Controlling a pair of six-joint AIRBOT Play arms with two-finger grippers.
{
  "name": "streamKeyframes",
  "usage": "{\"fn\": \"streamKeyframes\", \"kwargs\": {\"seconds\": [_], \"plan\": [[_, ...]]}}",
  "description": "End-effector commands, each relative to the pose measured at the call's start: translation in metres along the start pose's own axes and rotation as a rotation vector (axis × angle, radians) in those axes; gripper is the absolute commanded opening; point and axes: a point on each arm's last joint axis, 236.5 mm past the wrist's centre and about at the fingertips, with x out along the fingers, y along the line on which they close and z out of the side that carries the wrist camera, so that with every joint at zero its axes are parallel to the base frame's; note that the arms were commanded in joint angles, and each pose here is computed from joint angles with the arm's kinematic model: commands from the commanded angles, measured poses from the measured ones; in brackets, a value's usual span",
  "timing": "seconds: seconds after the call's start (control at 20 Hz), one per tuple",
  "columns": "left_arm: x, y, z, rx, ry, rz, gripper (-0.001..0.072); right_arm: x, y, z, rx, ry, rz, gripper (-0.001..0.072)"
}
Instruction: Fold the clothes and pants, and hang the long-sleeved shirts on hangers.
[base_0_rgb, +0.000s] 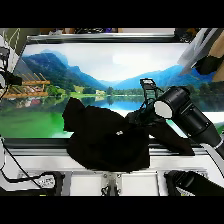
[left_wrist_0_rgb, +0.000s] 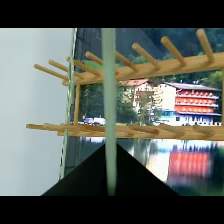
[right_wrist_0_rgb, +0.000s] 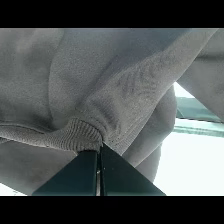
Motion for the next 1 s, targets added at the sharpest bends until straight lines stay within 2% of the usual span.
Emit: {"fn": "streamKeyframes", "kwargs": {"seconds": [0.0, 0.2, 0.3, 0.55, 0.65, 0.95], "plan": [[-0.042, -0.019, 0.026, 0.001, -0.039, -0.042, 0.0015, 0.0, 0.0, 0.0, 0.0, 0.001, -0.001, 0.002], [-0.101, -0.087, 0.045, -0.032, -0.058, -0.288, 0.0015, 0.0, 0.0, 0.0, 0.0, 0.001, -0.001, 0.002], [-0.138, -0.132, 0.046, 0.102, -0.085, -0.479, 0.0015, 0.0, 0.0, 0.0, 0.0, 0.001, -0.001, 0.002], [-0.257, -0.219, 0.013, 0.485, -0.212, -1.066, 0.0014, 0.0, 0.0, 0.0, 0.0, 0.001, 0.0, 0.002], [-0.294, -0.228, -0.002, 0.526, -0.233, -1.26, 0.0015, 0.0, 0.0, 0.0, 0.0, 0.001, 0.0, 0.002], [-0.286, -0.214, -0.01, 0.514, -0.215, -1.251, 0.0015, 0.0, 0.0, 0.0, 0.0, 0.001, -0.001, 0.0019]]}}
